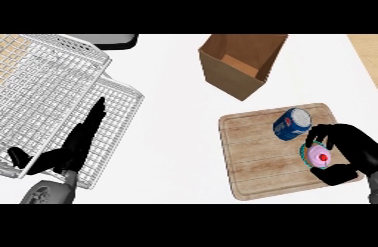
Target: Pick the cupcake from the cutting board and place it in the cardboard box
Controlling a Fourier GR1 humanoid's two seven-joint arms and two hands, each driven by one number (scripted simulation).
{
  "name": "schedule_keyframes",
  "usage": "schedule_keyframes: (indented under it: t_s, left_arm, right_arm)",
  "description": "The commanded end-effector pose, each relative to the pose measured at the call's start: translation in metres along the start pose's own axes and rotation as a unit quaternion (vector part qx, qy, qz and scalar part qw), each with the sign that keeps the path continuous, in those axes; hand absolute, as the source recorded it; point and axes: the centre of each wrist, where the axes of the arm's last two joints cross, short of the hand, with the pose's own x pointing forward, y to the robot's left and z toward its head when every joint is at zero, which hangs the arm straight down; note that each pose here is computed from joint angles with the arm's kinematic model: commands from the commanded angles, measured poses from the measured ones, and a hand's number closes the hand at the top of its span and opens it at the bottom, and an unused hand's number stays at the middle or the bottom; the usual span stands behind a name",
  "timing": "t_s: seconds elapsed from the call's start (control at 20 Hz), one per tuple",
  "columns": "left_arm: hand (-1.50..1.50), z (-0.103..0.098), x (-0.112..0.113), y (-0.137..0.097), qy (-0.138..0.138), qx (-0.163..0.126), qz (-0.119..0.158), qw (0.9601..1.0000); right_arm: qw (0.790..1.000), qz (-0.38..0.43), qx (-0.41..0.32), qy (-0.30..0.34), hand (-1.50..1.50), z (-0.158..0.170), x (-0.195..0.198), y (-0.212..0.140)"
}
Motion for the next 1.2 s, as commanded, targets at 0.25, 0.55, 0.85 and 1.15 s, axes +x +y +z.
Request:
schedule_keyframes:
  t_s: [0.25,0.55,0.85,1.15]
  left_arm:
    - [0.0,-0.011,0.018,0.067,-0.02,0.115,-0.103,0.9878]
    - [0.0,-0.015,0.016,0.057,-0.026,0.104,-0.105,0.9887]
    - [0.0,-0.015,0.017,0.074,-0.02,0.109,-0.11,0.9878]
    - [0.0,-0.02,0.021,0.07,-0.017,0.119,-0.108,0.9868]
  right_arm:
    - [0.994,0.062,-0.076,-0.041,1.5,-0.015,-0.033,-0.051]
    - [0.983,0.1,-0.143,-0.061,1.5,-0.018,-0.056,-0.099]
    - [0.957,0.077,-0.255,-0.12,1.5,-0.018,-0.058,-0.146]
    - [0.927,0.07,-0.293,-0.225,1.5,-0.03,-0.039,-0.162]
